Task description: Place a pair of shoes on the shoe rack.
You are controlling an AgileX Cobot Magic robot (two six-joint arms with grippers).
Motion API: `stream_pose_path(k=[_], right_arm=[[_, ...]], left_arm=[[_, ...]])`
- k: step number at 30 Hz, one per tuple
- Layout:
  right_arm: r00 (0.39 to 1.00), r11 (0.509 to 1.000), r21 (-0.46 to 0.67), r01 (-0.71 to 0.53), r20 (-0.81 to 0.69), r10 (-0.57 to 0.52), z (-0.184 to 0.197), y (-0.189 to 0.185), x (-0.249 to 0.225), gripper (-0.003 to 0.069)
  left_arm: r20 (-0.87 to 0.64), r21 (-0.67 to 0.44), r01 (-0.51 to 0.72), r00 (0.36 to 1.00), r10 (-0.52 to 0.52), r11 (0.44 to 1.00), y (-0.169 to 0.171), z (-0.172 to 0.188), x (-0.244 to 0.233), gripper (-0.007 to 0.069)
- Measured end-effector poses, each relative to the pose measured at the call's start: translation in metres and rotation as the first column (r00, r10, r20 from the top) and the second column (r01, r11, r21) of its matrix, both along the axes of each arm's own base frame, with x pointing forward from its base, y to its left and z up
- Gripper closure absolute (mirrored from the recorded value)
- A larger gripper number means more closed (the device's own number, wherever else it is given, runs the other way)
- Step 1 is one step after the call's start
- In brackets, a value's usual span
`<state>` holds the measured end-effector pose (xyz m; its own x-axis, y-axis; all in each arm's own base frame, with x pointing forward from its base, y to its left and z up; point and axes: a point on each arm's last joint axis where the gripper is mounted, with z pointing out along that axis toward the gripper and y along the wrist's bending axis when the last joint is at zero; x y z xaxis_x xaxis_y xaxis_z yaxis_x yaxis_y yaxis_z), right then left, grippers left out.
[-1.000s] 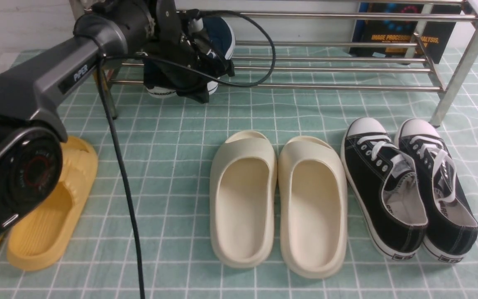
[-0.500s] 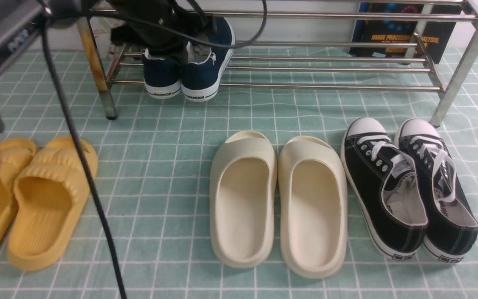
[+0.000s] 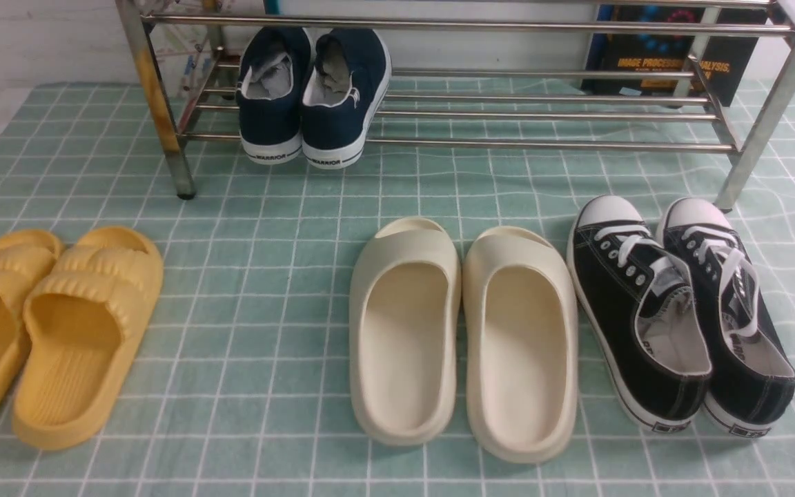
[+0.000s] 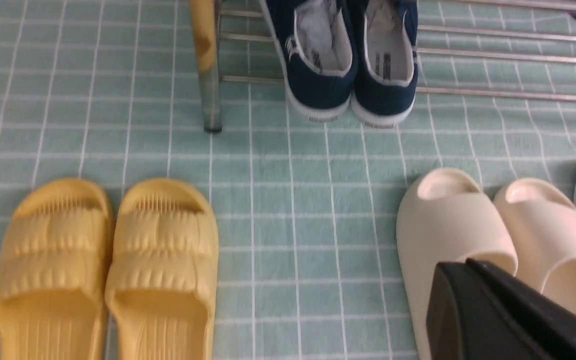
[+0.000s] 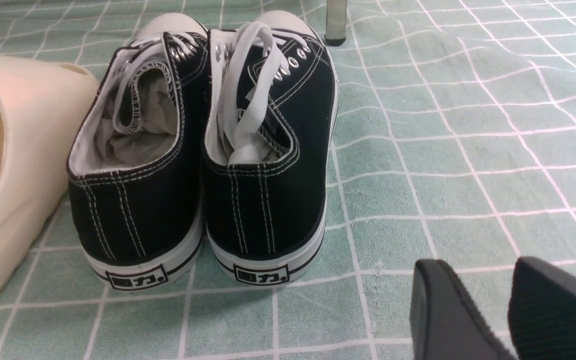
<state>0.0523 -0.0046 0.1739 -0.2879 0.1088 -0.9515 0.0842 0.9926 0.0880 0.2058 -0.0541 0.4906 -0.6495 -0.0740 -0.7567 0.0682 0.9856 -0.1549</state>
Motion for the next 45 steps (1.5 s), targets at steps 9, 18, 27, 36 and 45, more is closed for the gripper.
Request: stream_pose_path(k=[9, 18, 27, 36, 45], right_arm=[[1.0, 1.0, 0.0, 0.0, 0.0, 0.0, 0.0, 0.0, 0.0, 0.0419], [1.0, 1.0, 0.0, 0.0, 0.0, 0.0, 0.0, 0.0, 0.0, 0.0419], [1.0, 1.0, 0.0, 0.0, 0.0, 0.0, 0.0, 0.0, 0.0, 0.0419], [1.0, 1.0, 0.0, 0.0, 0.0, 0.0, 0.0, 0.0, 0.0, 0.0419], [1.0, 1.0, 0.0, 0.0, 0.0, 0.0, 0.0, 0.0, 0.0, 0.0419]], left_arm=[[-0.011, -0.083, -0.033, 0.999, 0.033, 0.996, 0.02, -0.08, -0.078, 0.0614], [-0.222, -0.082, -0.03, 0.975, 0.011, 0.996, 0.021, -0.119, -0.1, 0.0606], [-0.277, -0.061, -0.033, 0.961, 0.015, 0.998, 0.022, -0.123, -0.103, 0.0604], [0.04, -0.043, 0.006, 0.999, -0.005, 0.999, 0.032, -0.137, -0.117, 0.0638], [0.502, -0.09, 0.034, 0.865, 0.016, 0.995, 0.044, -0.194, -0.149, 0.0638]])
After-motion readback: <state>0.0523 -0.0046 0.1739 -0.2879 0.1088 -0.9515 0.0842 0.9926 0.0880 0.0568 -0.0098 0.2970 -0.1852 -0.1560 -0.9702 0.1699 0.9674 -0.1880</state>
